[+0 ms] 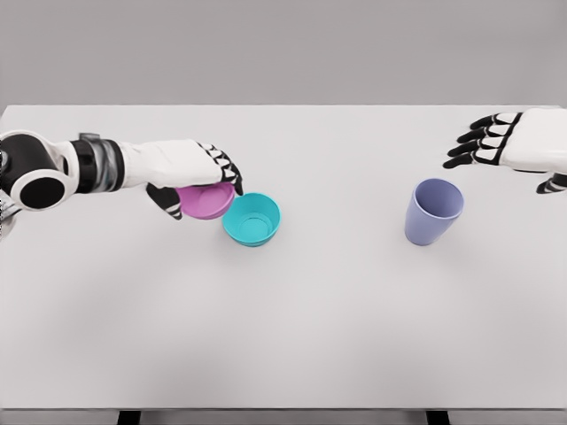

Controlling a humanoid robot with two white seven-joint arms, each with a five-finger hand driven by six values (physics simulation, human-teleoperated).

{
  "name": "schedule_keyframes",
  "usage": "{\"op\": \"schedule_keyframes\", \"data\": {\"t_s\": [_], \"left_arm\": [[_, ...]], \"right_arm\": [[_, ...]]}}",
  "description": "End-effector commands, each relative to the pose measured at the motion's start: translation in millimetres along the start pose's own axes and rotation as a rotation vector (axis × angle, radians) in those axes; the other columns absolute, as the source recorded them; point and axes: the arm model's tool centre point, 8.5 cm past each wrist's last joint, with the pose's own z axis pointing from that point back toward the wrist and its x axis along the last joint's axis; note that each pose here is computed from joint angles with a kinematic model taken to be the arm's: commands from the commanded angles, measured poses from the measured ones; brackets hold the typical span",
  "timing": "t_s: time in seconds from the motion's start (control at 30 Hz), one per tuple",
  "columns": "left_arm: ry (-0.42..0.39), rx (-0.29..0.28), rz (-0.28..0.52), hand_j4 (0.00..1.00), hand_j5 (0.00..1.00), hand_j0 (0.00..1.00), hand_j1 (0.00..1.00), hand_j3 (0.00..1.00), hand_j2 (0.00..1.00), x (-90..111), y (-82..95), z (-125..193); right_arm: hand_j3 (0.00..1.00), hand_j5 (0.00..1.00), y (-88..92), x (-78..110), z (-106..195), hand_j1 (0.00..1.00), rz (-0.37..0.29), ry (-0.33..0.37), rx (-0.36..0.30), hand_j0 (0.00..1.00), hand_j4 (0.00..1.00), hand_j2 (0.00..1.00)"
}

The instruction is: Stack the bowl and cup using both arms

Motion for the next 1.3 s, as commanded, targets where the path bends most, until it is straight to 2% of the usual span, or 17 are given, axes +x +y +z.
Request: {"op": "schedule_keyframes", "data": {"t_s": [0.0, 0.07, 0.23, 0.4, 0.43, 0.47, 0.53, 0.63, 0.93, 1.1, 1.27], "left_arm": [[-0.021, 0.008, -0.003, 0.73, 0.73, 0.73, 0.73, 0.73, 0.73, 6.3, 3.2, -6.2], [-0.032, 0.010, -0.006, 0.73, 0.73, 0.73, 0.73, 0.73, 0.73, 10.0, 4.6, -9.9], [-0.071, 0.027, -0.021, 0.73, 0.73, 0.73, 0.73, 0.73, 0.73, 24.0, 11.5, -23.4], [-0.080, 0.023, -0.022, 0.73, 0.73, 0.73, 0.73, 0.73, 0.73, 27.1, 10.3, -26.6], [-0.082, 0.022, -0.022, 0.73, 0.73, 0.73, 0.73, 0.73, 0.73, 27.7, 10.1, -27.2], [-0.087, 0.022, -0.022, 0.73, 0.73, 0.73, 0.73, 0.73, 0.73, 29.3, 10.4, -29.1], [-0.090, 0.022, -0.024, 0.73, 0.73, 0.73, 0.73, 0.73, 0.73, 30.7, 9.8, -30.7], [-0.086, 0.021, -0.045, 0.73, 0.73, 0.73, 0.73, 0.73, 0.73, 33.6, 9.1, -35.7], [-0.099, 0.027, -0.053, 0.73, 0.73, 0.73, 0.73, 0.73, 0.73, 39.9, 11.9, -44.3], [-0.108, 0.024, -0.049, 0.73, 0.73, 0.73, 0.73, 0.73, 0.73, 42.6, 10.3, -47.8], [-0.105, 0.016, -0.037, 0.73, 0.73, 0.73, 0.73, 0.73, 0.73, 41.0, 4.6, -48.2]], "right_arm": [[1.00, 1.00, 1.0, -0.9, 2.8, 1.00, -0.004, 0.008, 0.006, 1.00, 1.00, 1.00], [1.00, 1.00, 2.6, 1.2, -2.4, 1.00, -0.007, -0.006, 0.006, 1.00, 1.00, 1.00], [1.00, 1.00, -2.1, -1.5, 4.3, 1.00, 0.007, 0.013, 0.004, 1.00, 1.00, 1.00], [1.00, 1.00, -5.5, -2.5, 7.8, 1.00, 0.003, 0.017, -0.008, 1.00, 1.00, 1.00], [1.00, 1.00, -3.6, -1.2, 6.5, 1.00, -0.014, 0.004, -0.010, 1.00, 1.00, 1.00], [1.00, 1.00, 11.7, 2.4, 1.1, 1.00, -0.049, -0.019, 0.030, 1.00, 1.00, 1.00], [1.00, 1.00, 19.2, 3.7, -0.4, 1.00, -0.058, -0.023, 0.054, 1.00, 1.00, 1.00], [1.00, 1.00, 7.5, 1.2, 3.1, 1.00, -0.036, -0.012, 0.030, 1.00, 1.00, 1.00], [1.00, 1.00, -6.2, 5.7, -15.8, 1.00, -0.002, -0.053, -0.004, 1.00, 1.00, 1.00], [1.00, 1.00, -0.6, 15.6, -40.3, 1.00, -0.010, -0.119, 0.014, 1.00, 1.00, 1.00], [1.00, 1.00, 0.0, 16.8, -43.1, 1.00, -0.009, -0.126, 0.016, 1.00, 1.00, 1.00]]}}
